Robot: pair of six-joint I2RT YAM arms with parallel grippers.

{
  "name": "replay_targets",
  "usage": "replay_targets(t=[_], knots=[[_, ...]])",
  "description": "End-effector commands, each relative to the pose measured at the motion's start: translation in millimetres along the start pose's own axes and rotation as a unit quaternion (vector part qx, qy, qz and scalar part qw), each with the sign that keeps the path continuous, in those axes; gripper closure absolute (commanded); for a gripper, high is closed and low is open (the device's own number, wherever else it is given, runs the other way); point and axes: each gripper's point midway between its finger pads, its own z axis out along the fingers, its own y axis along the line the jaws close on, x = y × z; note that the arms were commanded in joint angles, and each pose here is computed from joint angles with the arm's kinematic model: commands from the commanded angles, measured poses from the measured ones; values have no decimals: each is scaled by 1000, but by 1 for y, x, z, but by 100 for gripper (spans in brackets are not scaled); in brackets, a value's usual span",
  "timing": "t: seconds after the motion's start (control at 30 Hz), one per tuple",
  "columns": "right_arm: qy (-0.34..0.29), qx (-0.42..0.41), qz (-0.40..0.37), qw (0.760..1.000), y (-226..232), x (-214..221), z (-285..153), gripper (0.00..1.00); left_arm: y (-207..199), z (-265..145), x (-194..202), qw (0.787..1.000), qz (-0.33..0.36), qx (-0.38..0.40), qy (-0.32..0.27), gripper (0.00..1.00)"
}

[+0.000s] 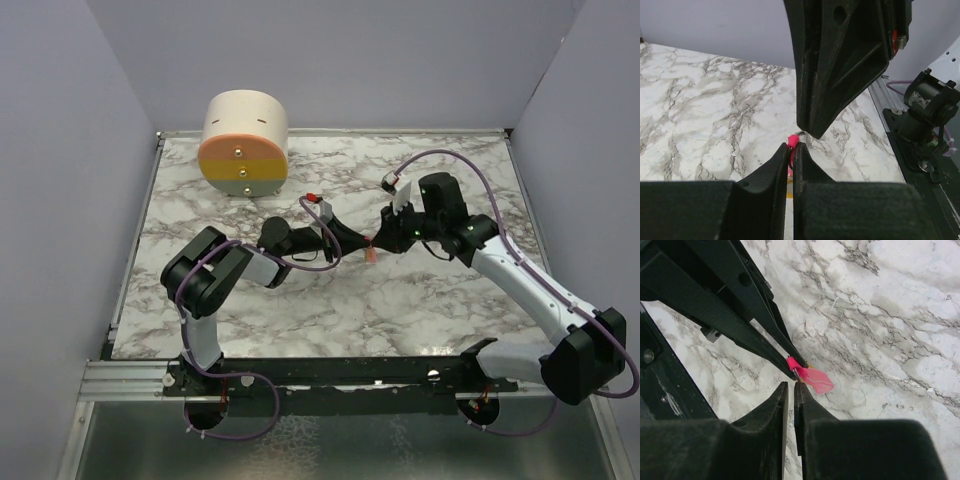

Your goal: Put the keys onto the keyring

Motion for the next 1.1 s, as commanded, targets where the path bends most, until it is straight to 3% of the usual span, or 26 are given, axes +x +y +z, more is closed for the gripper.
replay_targets(t=[0.0,0.23,0.53,0.7,1.07], knots=[[-64,-3,-8,998,6,-25,-4,85,1,-5,-14,999,-23,-18,-34,100],[-99,-1,5,995,8,-33,-7,77,5,-8,-30,995,-57,-33,-79,100],[-229,8,26,973,12,-52,-26,73,11,-21,-54,977,-115,-99,-152,100],[-290,-11,26,957,19,-57,-31,66,12,-29,-74,964,-138,-127,-191,100],[-319,-32,38,947,18,-61,-21,66,-10,-18,-110,959,-177,-64,-214,100]])
